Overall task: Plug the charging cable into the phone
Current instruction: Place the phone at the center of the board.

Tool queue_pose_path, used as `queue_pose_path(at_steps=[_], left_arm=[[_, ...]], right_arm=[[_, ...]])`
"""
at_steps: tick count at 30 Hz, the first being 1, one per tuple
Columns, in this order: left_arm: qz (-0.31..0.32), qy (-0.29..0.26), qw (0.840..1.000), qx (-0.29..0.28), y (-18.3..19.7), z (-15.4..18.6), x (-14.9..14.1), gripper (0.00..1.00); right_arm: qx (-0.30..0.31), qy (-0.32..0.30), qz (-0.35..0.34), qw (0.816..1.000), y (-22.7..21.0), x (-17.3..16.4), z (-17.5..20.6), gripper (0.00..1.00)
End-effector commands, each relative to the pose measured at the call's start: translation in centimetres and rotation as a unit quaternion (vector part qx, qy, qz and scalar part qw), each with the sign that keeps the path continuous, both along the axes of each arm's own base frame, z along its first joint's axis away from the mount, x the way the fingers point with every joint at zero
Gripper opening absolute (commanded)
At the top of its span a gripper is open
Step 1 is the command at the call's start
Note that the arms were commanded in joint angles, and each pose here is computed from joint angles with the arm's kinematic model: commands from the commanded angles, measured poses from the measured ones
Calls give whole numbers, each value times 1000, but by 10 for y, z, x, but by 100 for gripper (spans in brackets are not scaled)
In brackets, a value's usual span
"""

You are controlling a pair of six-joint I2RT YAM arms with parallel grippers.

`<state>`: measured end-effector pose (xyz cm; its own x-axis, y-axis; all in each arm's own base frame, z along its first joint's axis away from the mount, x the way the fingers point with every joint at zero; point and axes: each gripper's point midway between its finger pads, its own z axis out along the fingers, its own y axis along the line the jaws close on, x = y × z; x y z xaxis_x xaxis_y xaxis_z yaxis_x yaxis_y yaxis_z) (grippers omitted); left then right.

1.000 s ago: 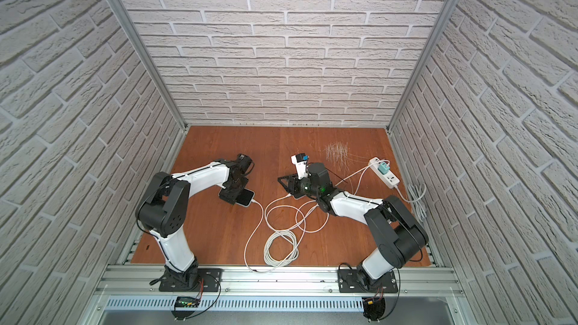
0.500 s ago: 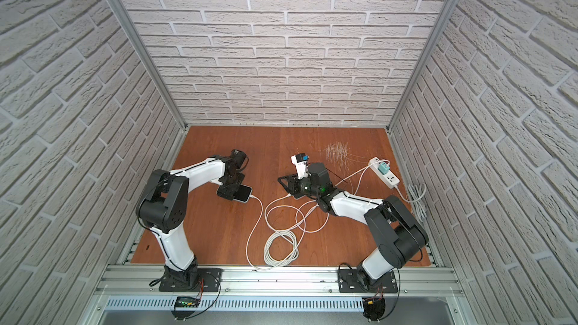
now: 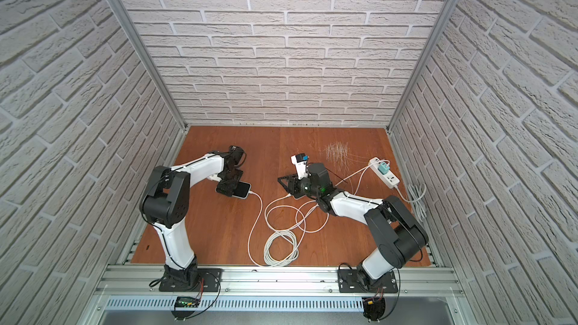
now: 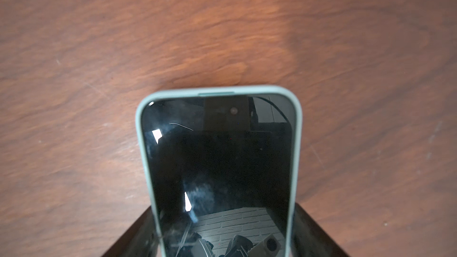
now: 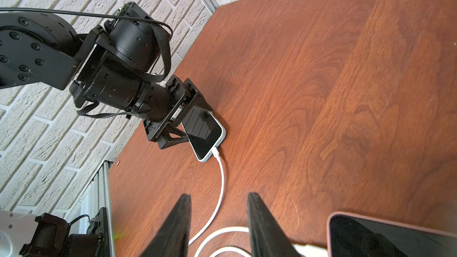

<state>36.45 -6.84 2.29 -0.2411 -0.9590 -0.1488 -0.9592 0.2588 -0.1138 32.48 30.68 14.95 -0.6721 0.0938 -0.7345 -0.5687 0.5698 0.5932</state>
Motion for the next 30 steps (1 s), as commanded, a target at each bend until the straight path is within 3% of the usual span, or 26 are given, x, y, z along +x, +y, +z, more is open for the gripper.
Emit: queue_pose_path(at_steps=[1,4,7,10,12,13,15,17,20,22,24,27,28,30], left_arm=[[3,3,1000,-10,-2,-23,7,81],[4,5,1000,-10,-2,-25,7,84],[3,5,1000,-13,-3,-25,8,98],[-8,7,1000,-10,-3,-20,9,98],[-14,5,1000,-9,-3,-16,8,98],[-17,0,1000,-8,-3,-12,8,98],[-26,-14,1000,-1,-1,1,8,98],[-45,-37,998,19,4,24,6,98],[-84,-93,991,51,13,68,2,98],[-131,-150,978,68,17,101,4,98],[-185,-210,954,107,23,144,-1,98],[-263,-294,896,204,36,207,-23,98],[-276,-323,875,233,40,223,-31,98],[-291,-357,836,298,55,245,-51,98]], right_arm=[[13,-21,3,1000,-1,0,13,43],[12,-21,4,1000,-1,0,12,43],[12,-20,3,1000,0,0,12,43],[12,-22,0,1000,-1,0,13,44],[10,-23,-6,1000,-3,1,13,49],[10,-25,-10,1000,-5,1,13,61],[10,-28,-14,999,-7,1,15,63],[10,-32,-17,999,-8,1,17,78],[11,-40,-25,999,-12,1,21,80],[8,-49,-33,998,-16,1,26,81],[3,-61,-49,997,-23,3,31,82],[-8,-83,-84,993,-40,5,45,84],[-14,-95,-104,990,-50,6,53,90],[-27,-109,-126,986,-64,4,64,91]])
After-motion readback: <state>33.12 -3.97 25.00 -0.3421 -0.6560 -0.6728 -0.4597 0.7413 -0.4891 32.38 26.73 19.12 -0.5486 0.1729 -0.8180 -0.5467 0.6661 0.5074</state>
